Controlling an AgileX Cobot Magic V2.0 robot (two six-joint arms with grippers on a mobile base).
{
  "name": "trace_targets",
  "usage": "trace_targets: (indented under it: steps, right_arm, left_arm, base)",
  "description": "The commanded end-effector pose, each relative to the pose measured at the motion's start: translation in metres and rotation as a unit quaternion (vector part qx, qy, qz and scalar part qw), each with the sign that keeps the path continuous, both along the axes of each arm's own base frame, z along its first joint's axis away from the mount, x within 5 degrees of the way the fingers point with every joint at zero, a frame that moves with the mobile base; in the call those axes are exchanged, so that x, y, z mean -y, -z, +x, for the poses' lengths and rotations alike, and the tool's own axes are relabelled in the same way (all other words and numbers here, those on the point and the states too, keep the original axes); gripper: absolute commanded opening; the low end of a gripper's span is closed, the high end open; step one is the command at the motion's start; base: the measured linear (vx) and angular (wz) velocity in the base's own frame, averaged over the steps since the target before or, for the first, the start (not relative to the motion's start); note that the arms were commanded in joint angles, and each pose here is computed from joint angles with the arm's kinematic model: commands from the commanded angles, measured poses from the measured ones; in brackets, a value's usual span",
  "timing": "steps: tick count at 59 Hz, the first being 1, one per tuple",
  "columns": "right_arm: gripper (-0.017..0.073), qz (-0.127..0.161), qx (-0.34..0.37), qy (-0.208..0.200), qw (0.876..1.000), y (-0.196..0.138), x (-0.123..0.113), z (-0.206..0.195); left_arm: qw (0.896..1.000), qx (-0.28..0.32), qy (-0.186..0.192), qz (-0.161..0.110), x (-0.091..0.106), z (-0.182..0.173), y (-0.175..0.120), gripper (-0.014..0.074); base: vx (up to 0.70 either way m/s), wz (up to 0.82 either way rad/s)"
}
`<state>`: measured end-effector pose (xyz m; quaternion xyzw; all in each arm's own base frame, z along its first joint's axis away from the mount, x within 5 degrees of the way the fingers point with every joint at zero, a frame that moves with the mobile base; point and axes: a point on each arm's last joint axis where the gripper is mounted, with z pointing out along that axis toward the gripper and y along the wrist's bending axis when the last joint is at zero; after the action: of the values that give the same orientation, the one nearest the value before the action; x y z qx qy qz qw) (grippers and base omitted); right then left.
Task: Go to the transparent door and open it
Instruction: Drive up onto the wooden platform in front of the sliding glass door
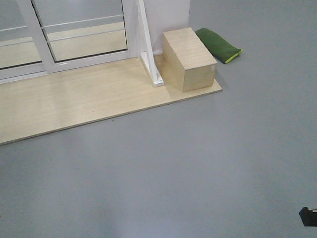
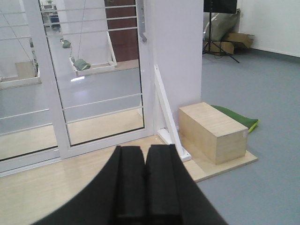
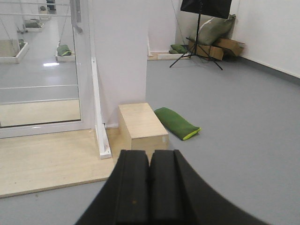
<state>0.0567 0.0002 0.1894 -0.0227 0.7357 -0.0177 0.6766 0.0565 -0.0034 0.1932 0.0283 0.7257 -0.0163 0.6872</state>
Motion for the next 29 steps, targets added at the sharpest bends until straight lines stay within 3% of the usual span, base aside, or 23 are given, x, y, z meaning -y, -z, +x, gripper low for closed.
trace_targets:
  steps: [1,29]
  right_arm:
    - [-0.0008,0.002,0.043,0.001,0.999,-0.0046,0.0001,0.0]
    - [-0.0008,0.002,0.043,0.001,0.999,-0.0046,0.0001,0.0]
  left_arm:
    - [0.999,0.03,0.006,-0.011,0.0009,0.0004,0.0024,-0.0006]
    - [0.999,0.03,0.006,-0.011,0.0009,0.0004,0.0024,-0.0006]
  base:
    - [0.63,0.13]
    - [0.64,0.23]
